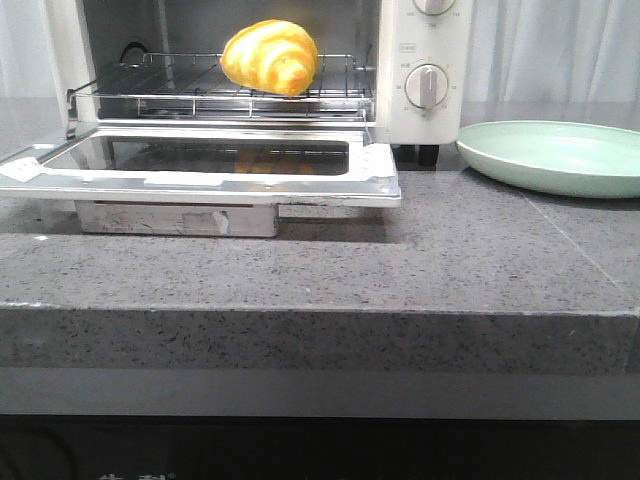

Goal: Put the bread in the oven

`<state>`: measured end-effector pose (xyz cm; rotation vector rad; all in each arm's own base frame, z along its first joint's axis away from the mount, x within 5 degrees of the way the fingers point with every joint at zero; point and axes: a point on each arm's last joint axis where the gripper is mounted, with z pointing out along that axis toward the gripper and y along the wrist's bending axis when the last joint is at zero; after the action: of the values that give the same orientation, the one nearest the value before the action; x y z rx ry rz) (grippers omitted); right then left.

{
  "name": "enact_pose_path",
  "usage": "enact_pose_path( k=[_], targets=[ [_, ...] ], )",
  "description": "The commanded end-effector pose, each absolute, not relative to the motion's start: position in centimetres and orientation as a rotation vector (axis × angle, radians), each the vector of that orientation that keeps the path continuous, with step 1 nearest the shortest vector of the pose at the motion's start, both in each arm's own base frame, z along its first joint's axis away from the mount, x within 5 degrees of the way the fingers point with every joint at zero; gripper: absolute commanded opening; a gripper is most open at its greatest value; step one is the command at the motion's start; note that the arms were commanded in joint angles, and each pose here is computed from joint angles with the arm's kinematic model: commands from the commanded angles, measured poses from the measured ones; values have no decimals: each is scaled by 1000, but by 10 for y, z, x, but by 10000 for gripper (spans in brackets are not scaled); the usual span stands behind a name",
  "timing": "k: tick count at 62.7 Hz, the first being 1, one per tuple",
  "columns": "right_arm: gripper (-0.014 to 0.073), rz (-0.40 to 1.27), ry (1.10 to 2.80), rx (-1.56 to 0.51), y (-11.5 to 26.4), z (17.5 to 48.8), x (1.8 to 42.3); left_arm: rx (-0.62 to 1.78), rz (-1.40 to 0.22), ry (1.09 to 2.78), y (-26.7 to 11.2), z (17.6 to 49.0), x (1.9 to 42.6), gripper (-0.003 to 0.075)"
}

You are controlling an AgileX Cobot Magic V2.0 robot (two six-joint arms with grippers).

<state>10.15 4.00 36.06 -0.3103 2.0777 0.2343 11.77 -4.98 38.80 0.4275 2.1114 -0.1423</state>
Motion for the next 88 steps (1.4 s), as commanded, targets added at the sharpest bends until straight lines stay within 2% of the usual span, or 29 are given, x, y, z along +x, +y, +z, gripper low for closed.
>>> enact_pose_path(
  k=[1,12,21,51,59,67,76,88],
  targets=[
    [401,228,1971,-312,40,374,104,410,-167,2021,-51,401,119,-18],
    [86,228,1971,-312,40,374,104,410,-167,2021,-51,401,119,-18],
    [-78,228,1969,-312,40,375,104,410,-167,2021,-51,401,119,-18],
    [-70,222,1981,-312,39,374,104,410,-167,2021,-51,401,119,-18],
    [-70,222,1981,-312,39,374,104,392,-161,2023,-48,392,117,-18],
    [-70,222,1981,-312,39,374,104,286,-148,1958,-33,367,109,-18],
    [-70,222,1981,-312,39,374,104,81,-223,1826,-18,333,89,-18],
    [-70,222,1981,-312,39,374,104,-126,-246,1741,-7,269,68,-18]
  ],
)
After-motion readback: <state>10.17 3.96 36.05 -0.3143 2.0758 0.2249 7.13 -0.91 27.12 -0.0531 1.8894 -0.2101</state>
